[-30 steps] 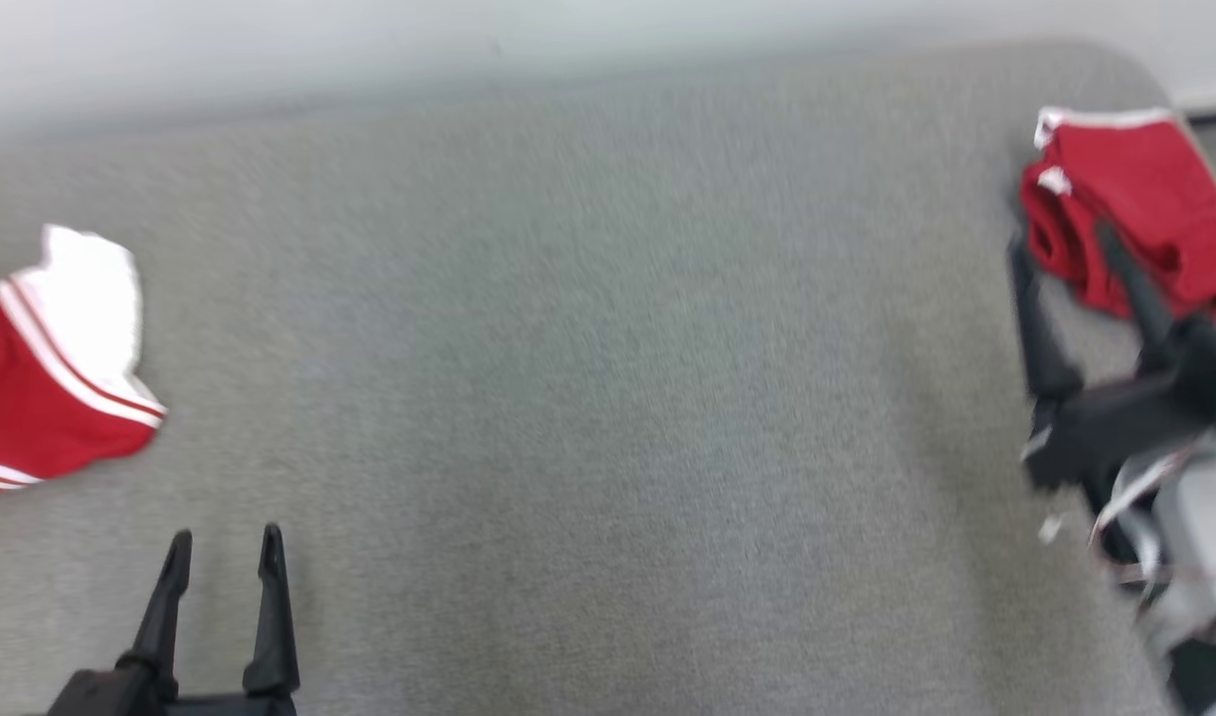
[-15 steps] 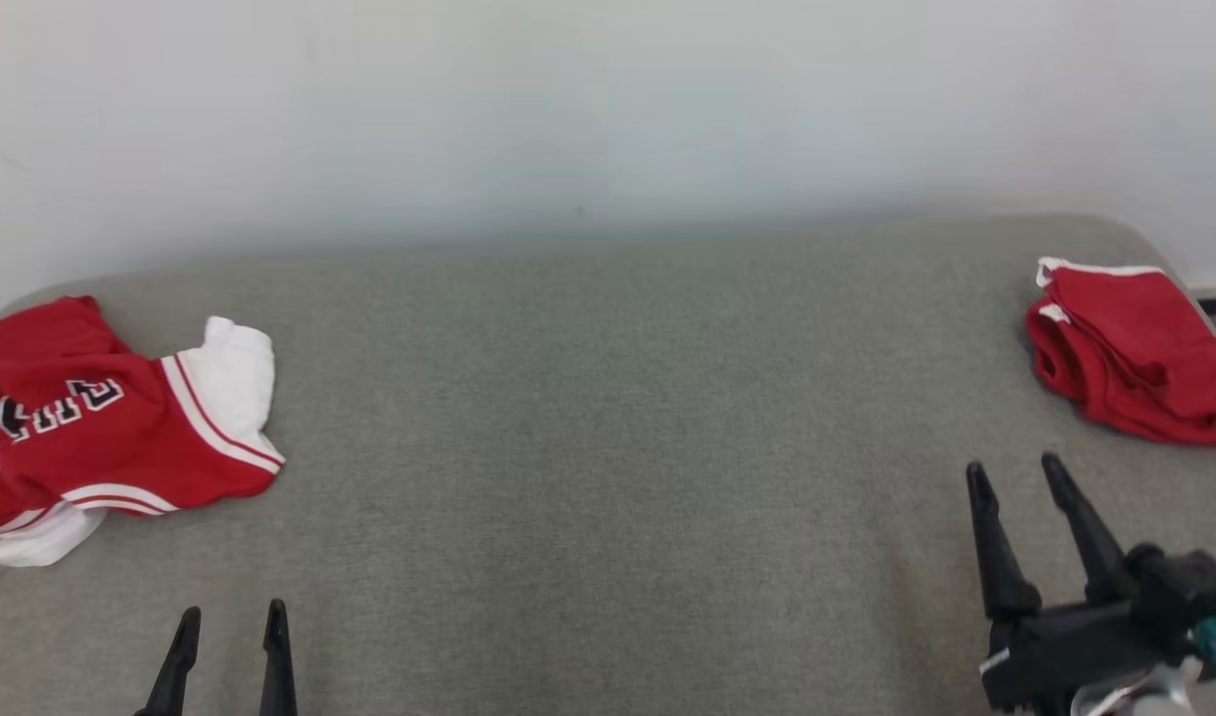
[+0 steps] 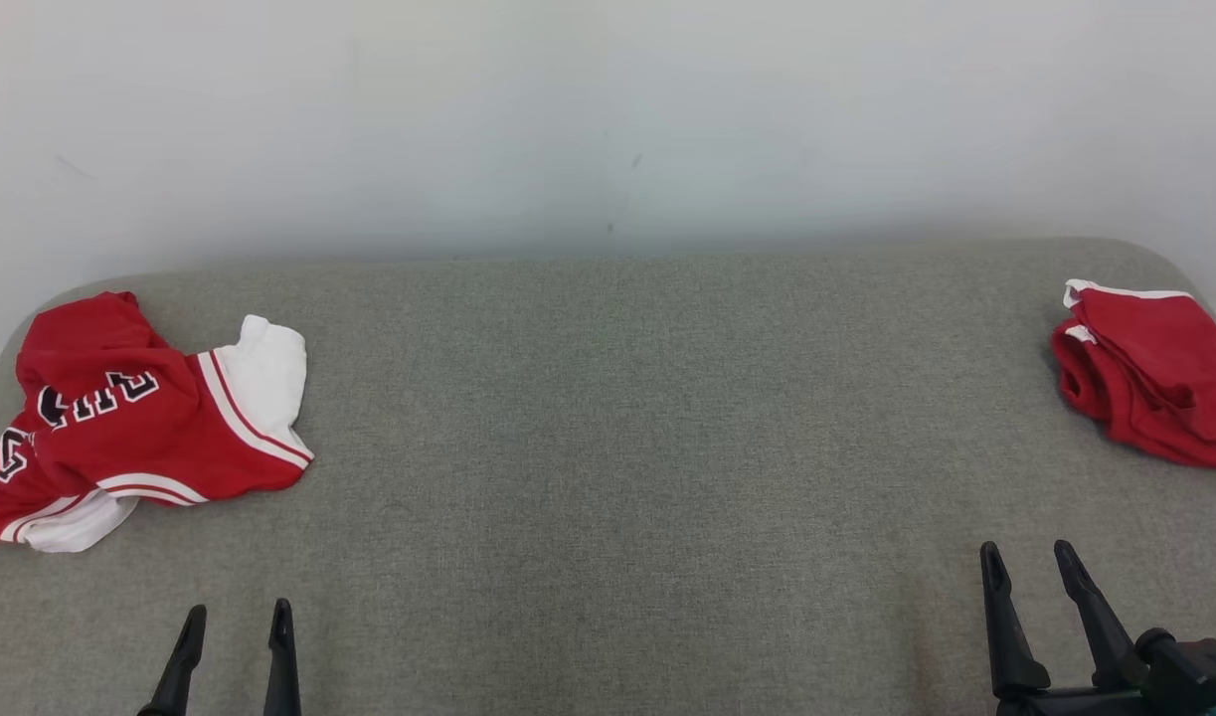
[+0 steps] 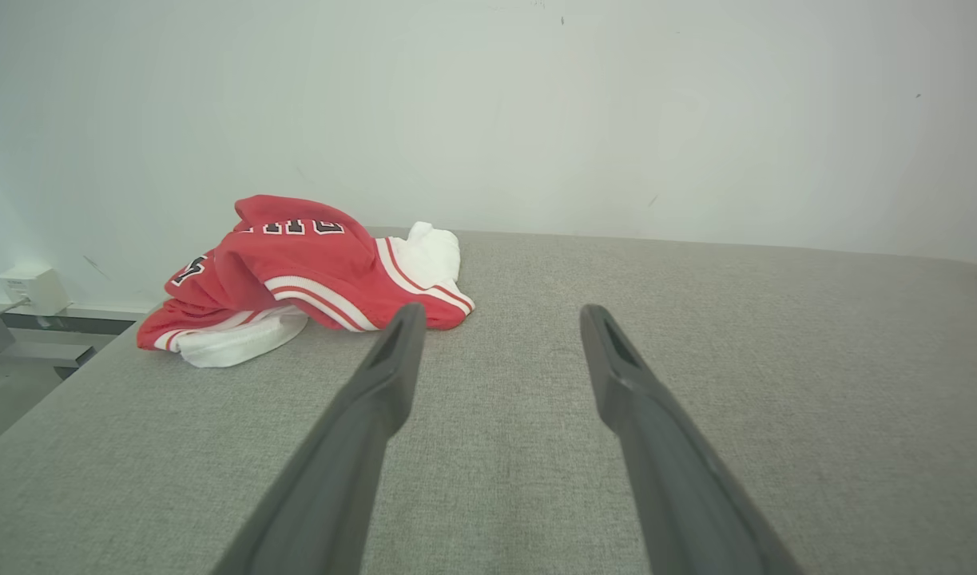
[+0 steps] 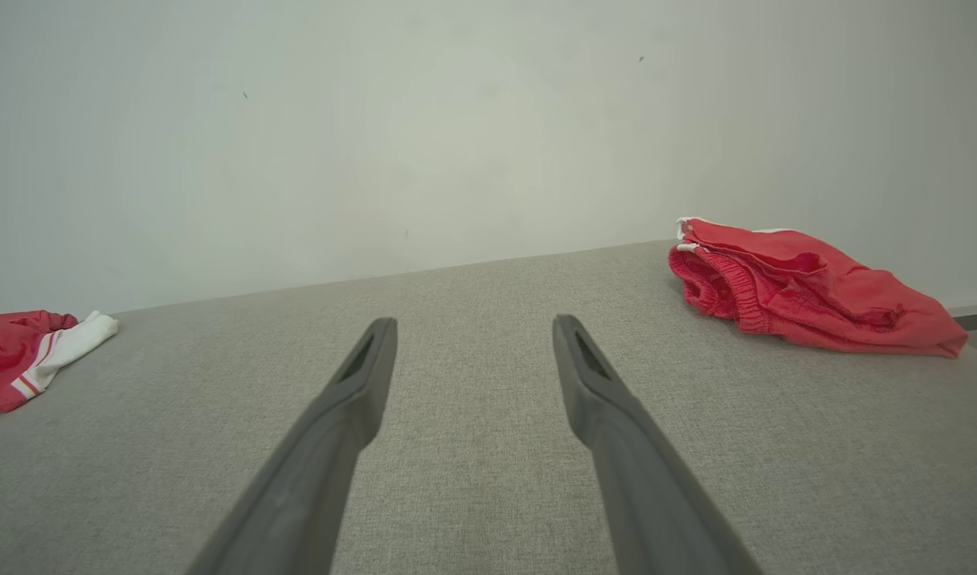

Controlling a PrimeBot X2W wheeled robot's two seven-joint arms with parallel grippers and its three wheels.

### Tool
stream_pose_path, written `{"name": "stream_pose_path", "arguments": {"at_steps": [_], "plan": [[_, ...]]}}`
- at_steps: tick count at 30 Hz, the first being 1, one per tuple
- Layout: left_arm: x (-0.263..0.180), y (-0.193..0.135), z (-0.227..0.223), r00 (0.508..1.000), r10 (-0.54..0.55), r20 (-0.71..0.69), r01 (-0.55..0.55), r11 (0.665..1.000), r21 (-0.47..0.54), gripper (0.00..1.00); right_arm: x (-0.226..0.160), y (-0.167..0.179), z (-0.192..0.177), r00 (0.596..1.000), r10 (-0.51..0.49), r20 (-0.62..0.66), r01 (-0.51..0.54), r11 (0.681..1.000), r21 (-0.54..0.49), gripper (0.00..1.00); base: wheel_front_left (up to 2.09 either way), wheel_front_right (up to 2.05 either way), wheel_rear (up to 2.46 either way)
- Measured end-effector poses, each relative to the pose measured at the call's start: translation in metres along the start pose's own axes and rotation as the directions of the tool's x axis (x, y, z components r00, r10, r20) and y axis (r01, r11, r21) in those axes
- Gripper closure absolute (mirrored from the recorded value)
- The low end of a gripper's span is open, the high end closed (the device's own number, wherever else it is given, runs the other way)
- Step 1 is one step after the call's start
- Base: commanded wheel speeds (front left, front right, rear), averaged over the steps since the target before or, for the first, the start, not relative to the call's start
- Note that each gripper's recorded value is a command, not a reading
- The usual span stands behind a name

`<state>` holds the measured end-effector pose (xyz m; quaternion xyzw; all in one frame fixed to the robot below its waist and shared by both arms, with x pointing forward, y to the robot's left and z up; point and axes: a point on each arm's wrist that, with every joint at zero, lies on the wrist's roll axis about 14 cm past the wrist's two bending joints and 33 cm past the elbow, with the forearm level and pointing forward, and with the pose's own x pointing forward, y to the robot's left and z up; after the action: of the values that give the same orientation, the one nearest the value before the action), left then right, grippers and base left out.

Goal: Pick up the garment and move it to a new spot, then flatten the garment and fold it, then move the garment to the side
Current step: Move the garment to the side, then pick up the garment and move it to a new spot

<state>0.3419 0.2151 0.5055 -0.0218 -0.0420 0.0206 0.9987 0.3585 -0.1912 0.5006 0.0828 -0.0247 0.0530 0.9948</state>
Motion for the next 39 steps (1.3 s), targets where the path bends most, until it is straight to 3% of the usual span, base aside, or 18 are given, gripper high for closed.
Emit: {"name": "stream_pose_path", "arguments": {"at_steps": [16,29,39], "plan": [[-0.001,0.005,-0.002,1.0,0.019,-0.006,-0.019,1.0,0.004,0.0,0.002,0.012,-0.009,0.999,0.025,-0.028,-0.025,1.0,0.007,0.0,0.0,0.0,0.0],[-0.027,0.06,0.008,0.982,0.186,0.016,-0.187,0.982,0.019,0.0,0.025,0.073,-0.029,0.979,0.19,-0.076,-0.186,0.981,0.055,0.0,0.0,0.0,0.0],[-0.072,0.112,0.01,0.928,0.373,0.011,-0.373,0.927,0.035,0.0,0.048,0.136,-0.048,0.922,0.368,-0.12,-0.361,0.929,0.076,0.0,0.0,0.0,0.0]]}}
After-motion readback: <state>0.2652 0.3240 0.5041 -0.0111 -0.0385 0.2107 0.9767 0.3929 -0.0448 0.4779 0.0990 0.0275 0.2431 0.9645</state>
